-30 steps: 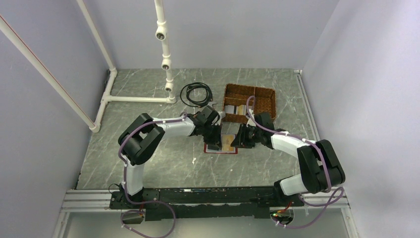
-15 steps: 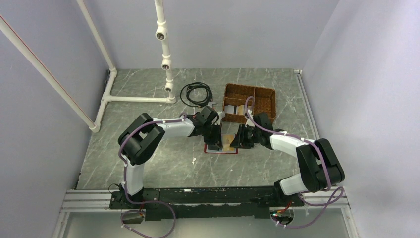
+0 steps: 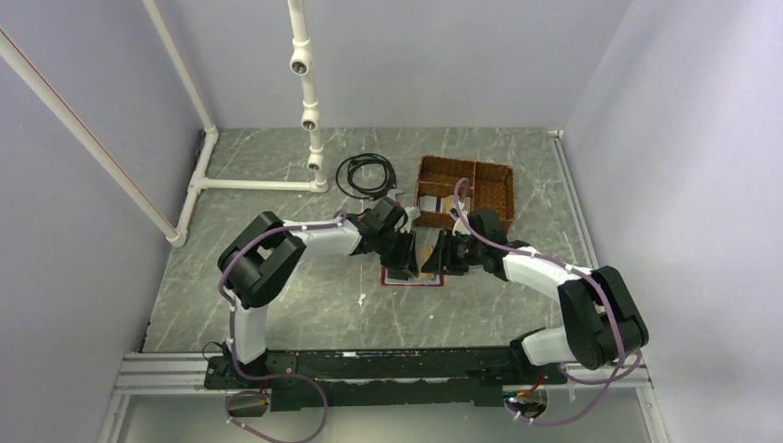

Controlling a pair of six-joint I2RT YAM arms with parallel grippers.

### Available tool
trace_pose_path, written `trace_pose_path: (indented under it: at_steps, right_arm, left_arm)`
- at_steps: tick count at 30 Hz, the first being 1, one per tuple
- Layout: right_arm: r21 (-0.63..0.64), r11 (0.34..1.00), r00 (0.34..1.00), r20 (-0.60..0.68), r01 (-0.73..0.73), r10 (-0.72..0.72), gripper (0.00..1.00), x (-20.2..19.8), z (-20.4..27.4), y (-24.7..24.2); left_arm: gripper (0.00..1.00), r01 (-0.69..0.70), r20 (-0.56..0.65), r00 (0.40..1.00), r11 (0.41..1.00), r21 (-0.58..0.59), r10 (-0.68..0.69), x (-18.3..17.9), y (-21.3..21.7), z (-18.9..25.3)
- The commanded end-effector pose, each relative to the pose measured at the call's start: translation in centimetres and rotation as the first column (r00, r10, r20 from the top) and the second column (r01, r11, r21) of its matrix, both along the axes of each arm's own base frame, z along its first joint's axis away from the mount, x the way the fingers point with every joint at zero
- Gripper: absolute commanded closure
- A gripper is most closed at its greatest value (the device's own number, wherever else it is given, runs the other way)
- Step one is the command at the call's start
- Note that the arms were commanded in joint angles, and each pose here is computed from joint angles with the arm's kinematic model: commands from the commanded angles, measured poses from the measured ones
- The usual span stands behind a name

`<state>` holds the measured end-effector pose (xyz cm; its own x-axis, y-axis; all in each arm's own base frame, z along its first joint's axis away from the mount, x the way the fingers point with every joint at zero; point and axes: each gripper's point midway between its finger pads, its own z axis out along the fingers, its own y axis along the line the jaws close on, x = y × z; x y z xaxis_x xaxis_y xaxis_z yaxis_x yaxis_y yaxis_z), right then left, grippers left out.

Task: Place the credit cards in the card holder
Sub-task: Insert the credit card into the card slot, then turn over the card slot in the card holder.

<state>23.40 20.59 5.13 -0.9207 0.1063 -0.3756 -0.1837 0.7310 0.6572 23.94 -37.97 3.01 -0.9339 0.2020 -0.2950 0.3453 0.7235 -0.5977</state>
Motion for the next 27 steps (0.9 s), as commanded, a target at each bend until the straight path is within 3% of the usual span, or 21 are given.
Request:
trace_pose_path:
  at_steps: [1, 4, 11, 16, 21, 27]
  right_arm:
    - [0.068, 0.997, 0.997, 0.075, -0.038, 0.033, 0.61, 2.1, 2.1, 1.9]
    - [0.081, 0.995, 0.996, 0.067, -0.057, 0.052, 0.61, 2.3, 2.0, 3.0]
    - [0.045, 0.995, 0.992, 0.098, -0.089, 0.084, 0.60, 2.5, 2.8, 5.7]
    - [0.113, 0.978, 0.978, 0.139, -0.174, 0.158, 0.52, 2.0, 5.9, 9.6]
    - [-0.098, 0.995, 0.969, 0.239, -0.035, 0.058, 0.43, 5.1, 8.3, 4.0]
    - [-0.275, 0.936, 0.953, 0.265, 0.221, -0.147, 0.37, 11.9, 10.1, -3.5]
  left_arm:
    - [0.65, 0.006, 0.025, 1.000, 0.996, -0.088, -0.004, -0.4, 0.3, 4.2]
    - [0.60, -0.003, 0.042, 0.999, 0.995, -0.096, 0.007, -1.2, 1.8, 6.1]
    - [0.54, -0.089, 0.104, 0.991, 0.996, 0.011, 0.087, -3.0, 8.6, 9.1]
    - [0.46, -0.194, 0.178, 0.967, 0.980, 0.045, 0.183, -1.9, 12.7, 10.7]
    - [0.43, -0.181, 0.230, 0.954, 0.981, -0.071, 0.193, 0.3, 11.4, 13.8]
    - [0.45, -0.049, 0.165, 0.983, 0.979, -0.198, 0.083, 2.5, 6.1, 14.7]
